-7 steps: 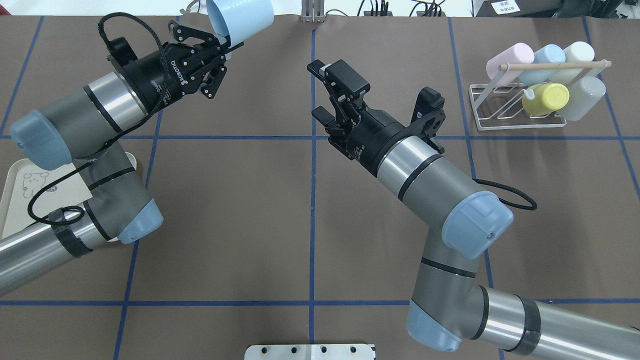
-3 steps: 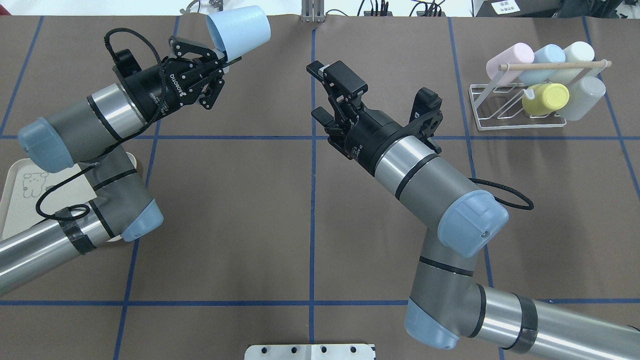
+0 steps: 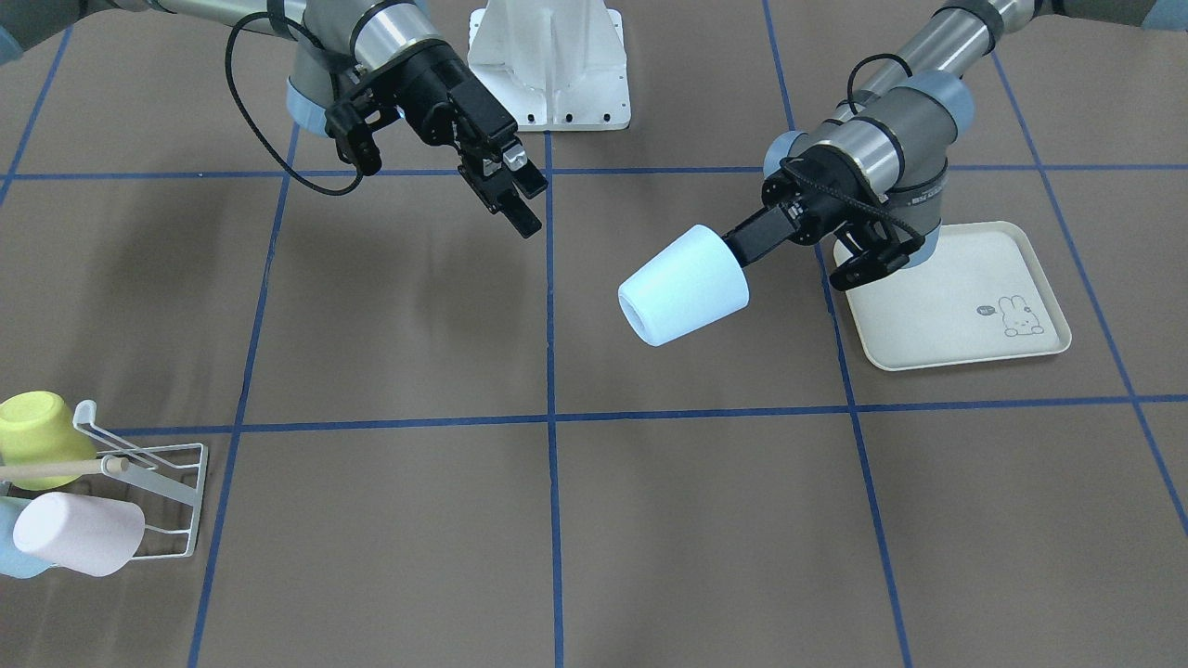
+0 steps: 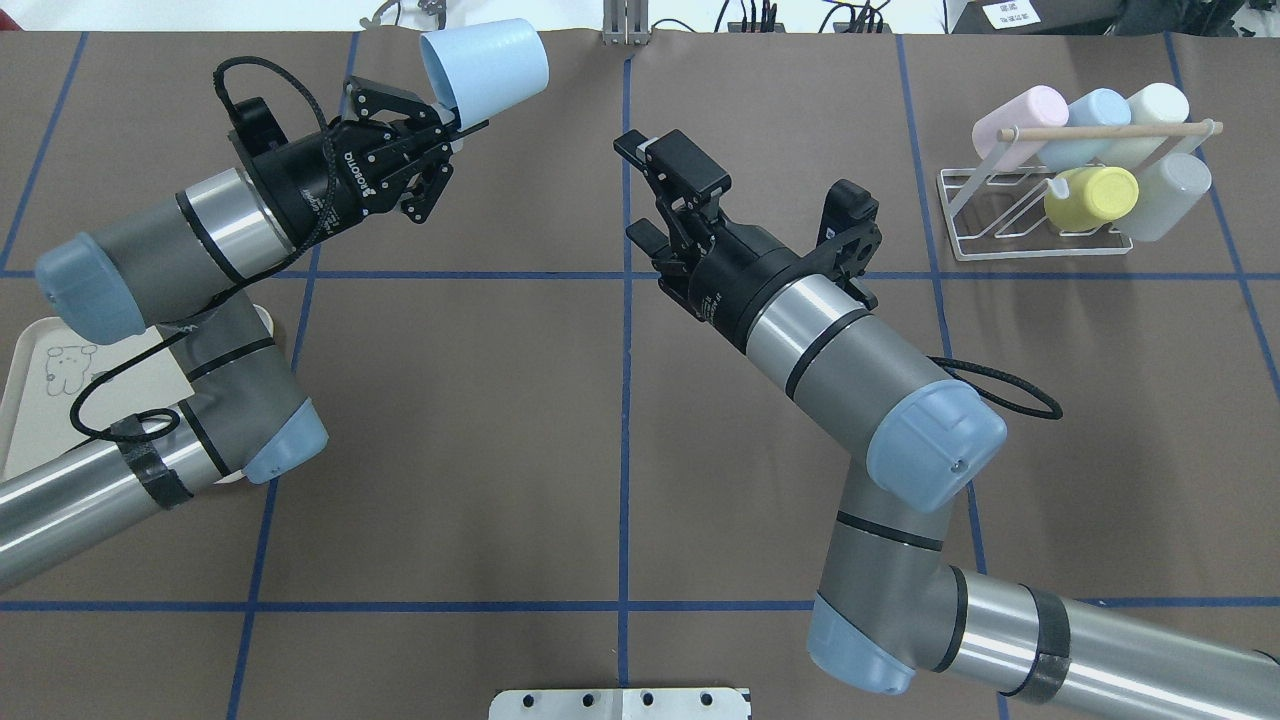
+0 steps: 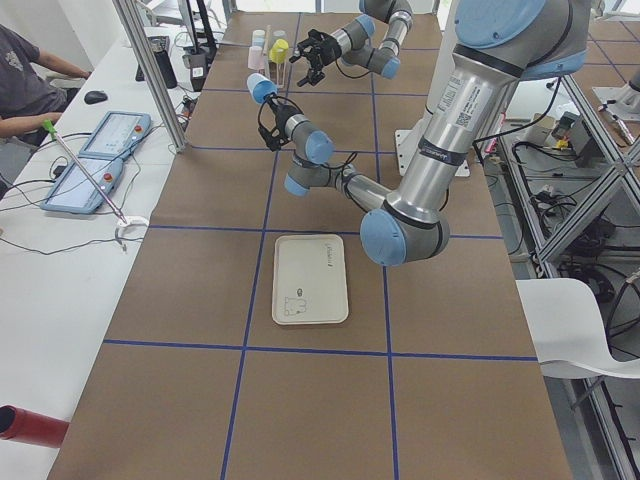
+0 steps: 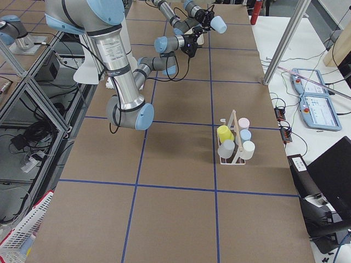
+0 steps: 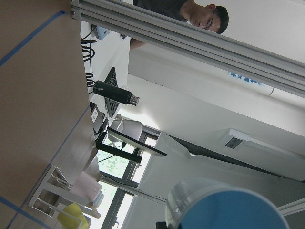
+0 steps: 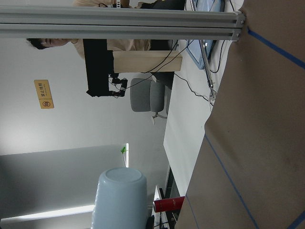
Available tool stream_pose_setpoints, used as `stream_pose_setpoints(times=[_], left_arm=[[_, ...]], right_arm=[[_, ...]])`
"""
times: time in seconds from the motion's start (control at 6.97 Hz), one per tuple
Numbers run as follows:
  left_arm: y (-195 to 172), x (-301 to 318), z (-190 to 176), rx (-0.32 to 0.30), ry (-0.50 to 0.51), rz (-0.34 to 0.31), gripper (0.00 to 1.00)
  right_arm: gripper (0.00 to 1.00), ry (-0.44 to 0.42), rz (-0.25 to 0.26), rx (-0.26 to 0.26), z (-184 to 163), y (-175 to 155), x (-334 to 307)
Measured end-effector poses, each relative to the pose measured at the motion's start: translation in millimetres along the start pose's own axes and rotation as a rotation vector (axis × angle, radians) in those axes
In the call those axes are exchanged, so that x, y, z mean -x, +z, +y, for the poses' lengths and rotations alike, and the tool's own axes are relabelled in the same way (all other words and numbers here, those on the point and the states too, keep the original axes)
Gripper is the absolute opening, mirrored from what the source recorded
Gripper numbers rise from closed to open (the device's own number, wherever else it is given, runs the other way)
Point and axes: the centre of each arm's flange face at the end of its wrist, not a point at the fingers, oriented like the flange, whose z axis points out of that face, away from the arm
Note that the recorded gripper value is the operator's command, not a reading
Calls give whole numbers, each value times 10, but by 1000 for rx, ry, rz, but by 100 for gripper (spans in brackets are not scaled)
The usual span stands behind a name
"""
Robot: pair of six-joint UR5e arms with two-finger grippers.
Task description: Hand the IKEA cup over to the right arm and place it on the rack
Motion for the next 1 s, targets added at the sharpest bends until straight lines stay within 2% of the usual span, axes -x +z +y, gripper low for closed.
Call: stream_pose_setpoints(times=[0.57,1.0], left_arm=[[112,264,276,35,49,-34,0],[189,336,436,59,57,-35,0]], right_arm=[[100,3,-2,1,3,8,-4],[100,1,1,0,0,19,-20]])
